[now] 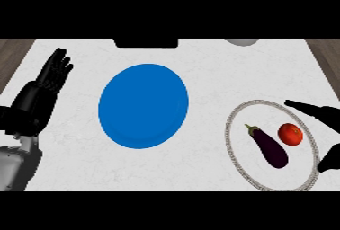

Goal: Pick the tomato from the placemat and place it in the plate

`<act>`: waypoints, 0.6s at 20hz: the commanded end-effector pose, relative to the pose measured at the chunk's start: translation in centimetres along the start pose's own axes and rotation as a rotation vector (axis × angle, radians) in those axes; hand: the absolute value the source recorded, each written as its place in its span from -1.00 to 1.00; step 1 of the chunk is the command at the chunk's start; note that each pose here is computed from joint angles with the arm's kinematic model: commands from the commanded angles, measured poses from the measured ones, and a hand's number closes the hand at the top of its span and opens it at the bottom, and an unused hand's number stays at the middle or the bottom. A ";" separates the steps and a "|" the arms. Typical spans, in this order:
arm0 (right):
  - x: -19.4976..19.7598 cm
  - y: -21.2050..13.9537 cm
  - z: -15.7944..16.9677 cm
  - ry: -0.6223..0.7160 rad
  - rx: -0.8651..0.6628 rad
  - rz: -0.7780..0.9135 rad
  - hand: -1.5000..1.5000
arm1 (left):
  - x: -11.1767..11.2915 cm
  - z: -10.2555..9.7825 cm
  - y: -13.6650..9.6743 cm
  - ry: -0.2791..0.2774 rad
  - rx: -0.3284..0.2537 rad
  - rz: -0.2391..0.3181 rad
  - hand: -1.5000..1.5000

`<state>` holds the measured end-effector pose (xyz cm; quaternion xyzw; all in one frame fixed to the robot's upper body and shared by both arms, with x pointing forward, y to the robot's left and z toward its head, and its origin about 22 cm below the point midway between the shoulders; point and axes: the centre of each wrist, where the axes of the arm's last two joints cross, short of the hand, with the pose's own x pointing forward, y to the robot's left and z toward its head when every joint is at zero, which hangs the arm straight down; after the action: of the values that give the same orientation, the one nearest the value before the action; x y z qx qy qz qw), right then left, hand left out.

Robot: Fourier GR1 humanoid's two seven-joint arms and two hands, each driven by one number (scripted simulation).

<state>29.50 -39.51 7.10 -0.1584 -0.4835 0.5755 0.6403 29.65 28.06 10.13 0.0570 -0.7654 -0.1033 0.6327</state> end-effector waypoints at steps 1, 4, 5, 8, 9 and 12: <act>0.5 -0.8 -2.7 0.052 0.035 0.020 -1.00 | 0.3 -0.6 1.5 -0.011 -0.004 0.016 0.00; -1.5 1.2 -1.6 0.060 0.034 0.004 -1.00 | -0.1 1.4 -2.1 0.000 0.009 0.005 0.00; -2.8 1.3 -1.5 0.055 0.031 0.001 -1.00 | -0.5 1.4 0.4 -0.005 0.009 -0.015 0.00; -2.3 2.7 -4.3 0.040 0.077 0.017 -1.00 | -0.5 -0.6 0.8 0.015 0.006 0.013 0.00; -2.7 5.0 -3.4 0.035 0.067 0.020 -1.00 | 1.3 -0.5 0.5 -0.007 0.009 -0.006 0.00; -2.1 2.7 -4.4 0.034 0.108 0.009 -1.00 | 0.0 -1.0 1.4 0.012 0.003 -0.024 0.00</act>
<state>30.63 -39.50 2.52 -0.1473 -0.4467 0.5937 0.6529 29.43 28.42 10.33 0.0601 -0.7647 -0.1024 0.6334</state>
